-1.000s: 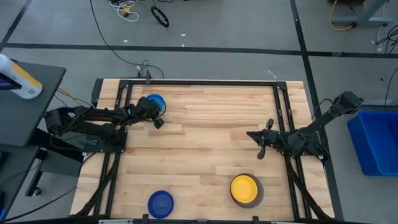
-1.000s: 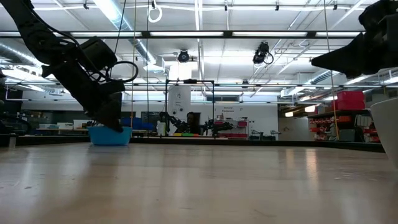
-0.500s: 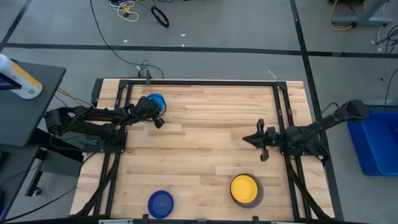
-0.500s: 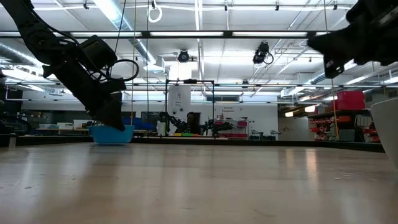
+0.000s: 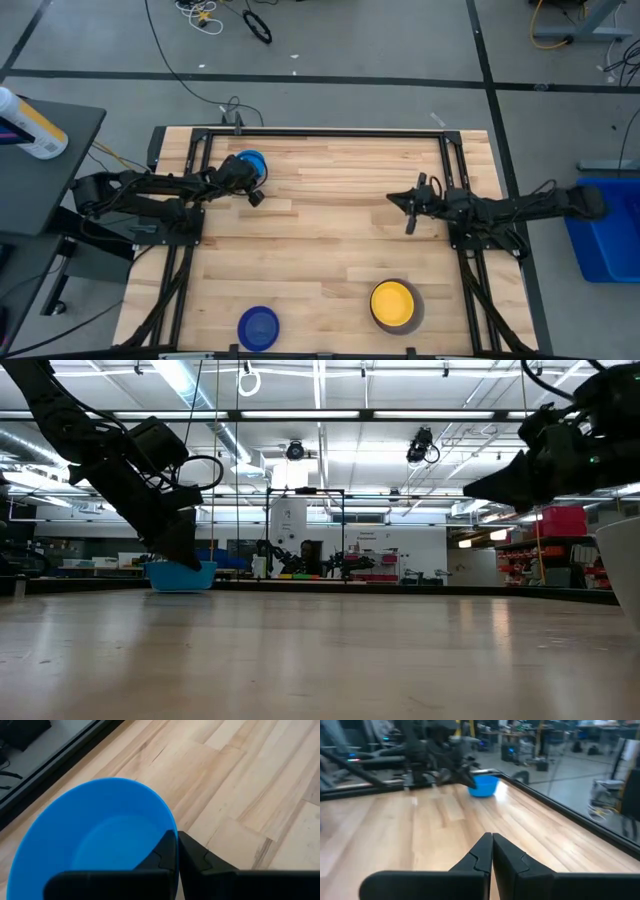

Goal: Nest bowls inside each other
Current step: Stack the blue bowl on the yellow bowl

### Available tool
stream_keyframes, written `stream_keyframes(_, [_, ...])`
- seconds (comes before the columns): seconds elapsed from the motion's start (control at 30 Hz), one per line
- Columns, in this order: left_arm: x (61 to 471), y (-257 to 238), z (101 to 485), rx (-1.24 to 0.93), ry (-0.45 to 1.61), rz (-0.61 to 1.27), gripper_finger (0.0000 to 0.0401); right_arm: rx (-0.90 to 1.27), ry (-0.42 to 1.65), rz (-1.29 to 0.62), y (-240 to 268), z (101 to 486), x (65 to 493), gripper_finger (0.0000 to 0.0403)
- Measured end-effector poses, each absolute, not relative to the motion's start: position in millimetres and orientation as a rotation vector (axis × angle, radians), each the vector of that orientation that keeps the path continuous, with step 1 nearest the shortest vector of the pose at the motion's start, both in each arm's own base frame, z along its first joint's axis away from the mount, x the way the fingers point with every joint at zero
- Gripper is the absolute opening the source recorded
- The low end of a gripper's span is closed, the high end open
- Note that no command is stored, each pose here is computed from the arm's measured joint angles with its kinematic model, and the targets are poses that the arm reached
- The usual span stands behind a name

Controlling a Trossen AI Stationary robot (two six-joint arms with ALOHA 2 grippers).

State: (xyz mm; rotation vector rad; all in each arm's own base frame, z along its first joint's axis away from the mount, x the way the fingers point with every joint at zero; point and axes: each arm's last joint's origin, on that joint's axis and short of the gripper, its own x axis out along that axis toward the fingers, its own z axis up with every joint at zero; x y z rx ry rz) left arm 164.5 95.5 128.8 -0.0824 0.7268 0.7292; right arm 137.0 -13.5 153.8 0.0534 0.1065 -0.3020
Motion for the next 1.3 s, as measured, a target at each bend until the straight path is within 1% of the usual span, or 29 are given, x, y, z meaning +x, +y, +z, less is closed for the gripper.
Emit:
stream_keyframes(0.17, [165,95,129,-0.08,0.728,0.717,0.0005,0.056,0.127,-0.32,-15,152,137,0.0019])
stream_keyframes(0.33, [168,89,129,-0.088,0.72,0.659,0.0005,0.056,0.127,-0.32,-15,152,137,0.0019])
stream_keyframes(0.5, [181,70,134,-0.042,0.647,0.588,0.0005,0.056,0.128,-0.32,-15,152,137,0.0018])
stream_keyframes(0.77, [205,23,152,-0.007,0.461,0.395,0.0005,0.056,0.128,-0.32,-15,152,137,0.0019])
stream_keyframes(1.1, [238,-59,211,0.105,0.25,0.109,0.0005,0.056,0.127,-0.32,-15,152,136,0.0019])
stream_keyframes(1.2, [254,-82,217,0.148,0.222,0.036,0.0005,0.056,0.127,-0.32,-15,152,136,0.0019])
stream_keyframes(1.3, [277,-101,212,0.18,0.223,-0.038,0.0005,0.056,0.128,-0.321,-15,152,136,0.0019])
